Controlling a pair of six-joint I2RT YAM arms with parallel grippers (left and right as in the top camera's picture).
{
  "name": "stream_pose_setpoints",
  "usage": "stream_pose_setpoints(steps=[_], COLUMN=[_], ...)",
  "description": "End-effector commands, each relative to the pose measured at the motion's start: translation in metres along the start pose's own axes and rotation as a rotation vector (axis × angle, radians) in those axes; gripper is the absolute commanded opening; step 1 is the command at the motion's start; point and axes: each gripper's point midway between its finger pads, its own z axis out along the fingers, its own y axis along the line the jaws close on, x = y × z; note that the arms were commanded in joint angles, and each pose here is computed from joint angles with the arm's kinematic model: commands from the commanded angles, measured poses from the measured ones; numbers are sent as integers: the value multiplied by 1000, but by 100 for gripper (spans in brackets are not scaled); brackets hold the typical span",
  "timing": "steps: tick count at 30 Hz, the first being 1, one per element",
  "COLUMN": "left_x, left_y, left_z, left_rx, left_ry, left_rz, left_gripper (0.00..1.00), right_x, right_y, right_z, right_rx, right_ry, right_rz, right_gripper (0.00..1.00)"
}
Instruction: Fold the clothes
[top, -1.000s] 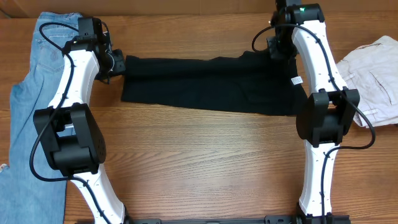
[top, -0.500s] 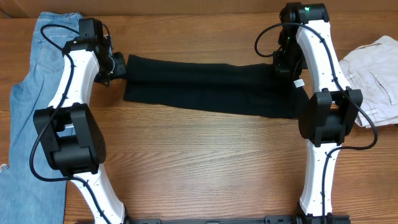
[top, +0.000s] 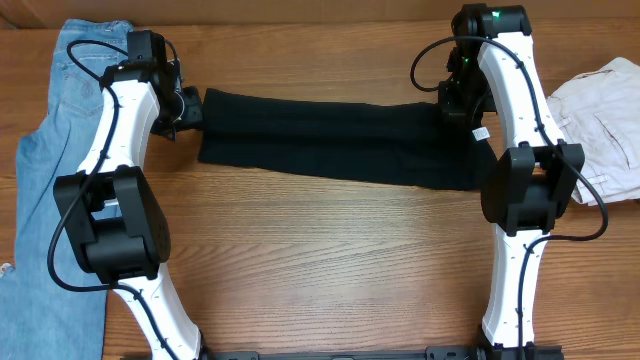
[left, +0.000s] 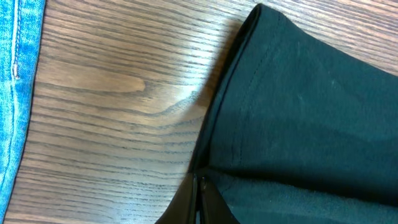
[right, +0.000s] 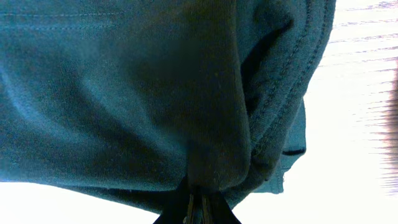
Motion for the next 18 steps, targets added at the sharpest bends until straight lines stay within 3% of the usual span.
stream_pose_setpoints(steps=[1,13,18], left_x=[-8,-82,-90], left_y=[2,-25,-37], left_z=[3,-13,-16], left_rx=[-13,111,150], left_ry=[-28,-332,-365], left_rz=[24,9,0], left_gripper=[4,4,4], right_x=[9,53,53], right_y=[-9,-25,-25], right_z=[-32,9,9], right_rx=[-18,-24,-23], right_ry=[-61,141,142], right_rz=[32,80,79], right_gripper=[4,4,4])
